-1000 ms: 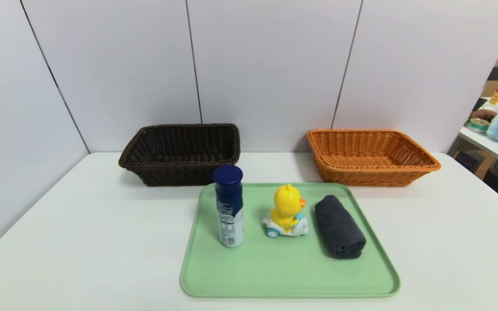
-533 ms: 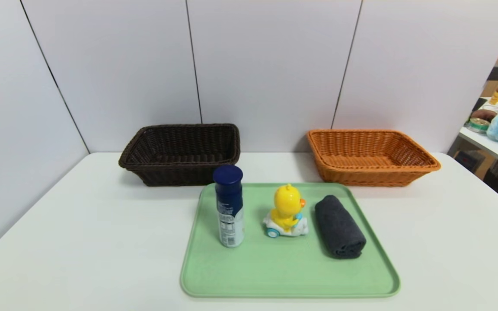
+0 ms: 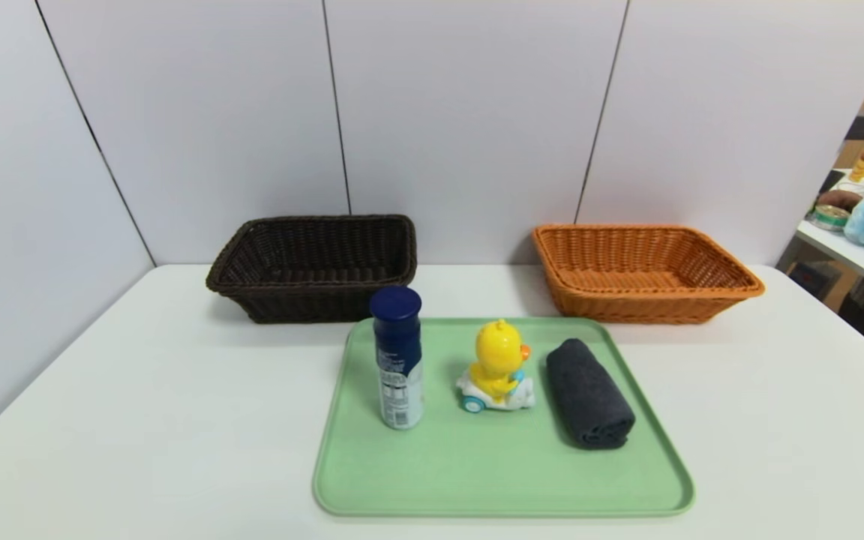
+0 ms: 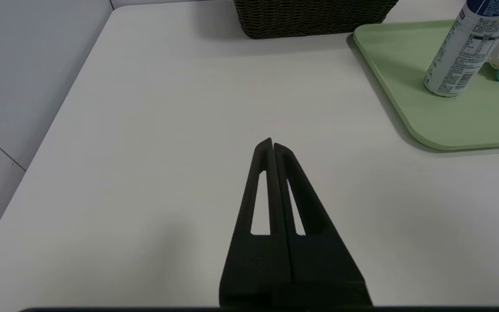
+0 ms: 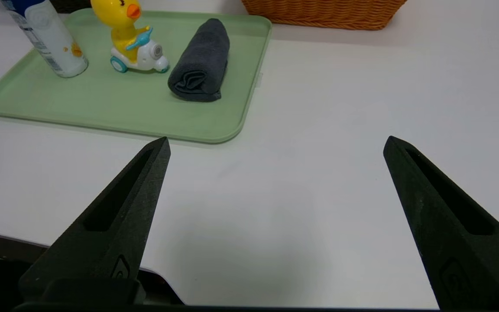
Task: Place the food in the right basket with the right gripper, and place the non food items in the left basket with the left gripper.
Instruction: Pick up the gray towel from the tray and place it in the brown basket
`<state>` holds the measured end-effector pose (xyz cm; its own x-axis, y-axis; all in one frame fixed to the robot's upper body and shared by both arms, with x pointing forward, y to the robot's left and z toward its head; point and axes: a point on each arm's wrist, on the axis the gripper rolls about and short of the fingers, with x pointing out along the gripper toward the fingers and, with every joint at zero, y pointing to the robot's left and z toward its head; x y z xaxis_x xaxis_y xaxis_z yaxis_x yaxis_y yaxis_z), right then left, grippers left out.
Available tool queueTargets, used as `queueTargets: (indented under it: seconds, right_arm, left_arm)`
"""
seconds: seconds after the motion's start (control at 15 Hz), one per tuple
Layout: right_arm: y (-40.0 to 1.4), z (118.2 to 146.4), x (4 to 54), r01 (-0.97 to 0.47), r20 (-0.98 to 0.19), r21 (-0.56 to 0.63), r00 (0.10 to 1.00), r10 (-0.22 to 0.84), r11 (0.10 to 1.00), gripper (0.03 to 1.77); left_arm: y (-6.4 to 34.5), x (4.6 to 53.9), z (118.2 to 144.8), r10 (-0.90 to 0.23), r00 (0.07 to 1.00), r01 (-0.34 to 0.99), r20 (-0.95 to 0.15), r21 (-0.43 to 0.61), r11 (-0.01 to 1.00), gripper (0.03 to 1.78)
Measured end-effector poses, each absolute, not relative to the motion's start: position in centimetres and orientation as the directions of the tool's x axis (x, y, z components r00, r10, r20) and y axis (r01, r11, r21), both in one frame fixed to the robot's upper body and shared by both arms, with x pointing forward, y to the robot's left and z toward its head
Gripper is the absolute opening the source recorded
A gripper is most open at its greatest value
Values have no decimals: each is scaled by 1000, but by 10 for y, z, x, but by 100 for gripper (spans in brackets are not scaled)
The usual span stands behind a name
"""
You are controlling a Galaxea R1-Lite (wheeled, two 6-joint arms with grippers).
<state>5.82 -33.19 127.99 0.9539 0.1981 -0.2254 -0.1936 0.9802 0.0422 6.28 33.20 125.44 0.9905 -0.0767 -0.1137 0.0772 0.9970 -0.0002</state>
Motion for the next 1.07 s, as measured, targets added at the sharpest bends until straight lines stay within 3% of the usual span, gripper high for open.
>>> queueTargets:
  seconds: [0.07, 0.13, 0.33, 0.53, 0.8, 1.07]
  right_arm:
    - [-332, 1289, 63, -194, -236, 45, 951, 199, 980, 170]
    - [-332, 1298, 68, -196, -243, 47, 949, 202, 979, 170]
    - [-332, 1319, 85, -203, -276, 57, 938, 211, 978, 170]
    - [-332, 1334, 103, -205, -313, 66, 925, 215, 977, 170]
    - [-332, 1342, 132, -205, -401, 91, 888, 224, 975, 170]
    - [-329, 1341, 168, -275, -497, 165, 806, 321, 947, 170]
  left_arm:
    - [332, 66, 1264, -77, 989, 77, -127, -3, 997, 5]
    - [332, 70, 1274, -79, 987, 79, -141, -5, 997, 27]
    - [332, 85, 1302, -81, 982, 81, -172, -9, 997, 73]
    - [332, 101, 1325, -82, 974, 81, -212, -12, 997, 104]
    - [331, 125, 1351, -116, 945, 108, -305, -42, 993, 131]
    - [328, 154, 1364, -239, 872, 199, -427, -137, 970, 147]
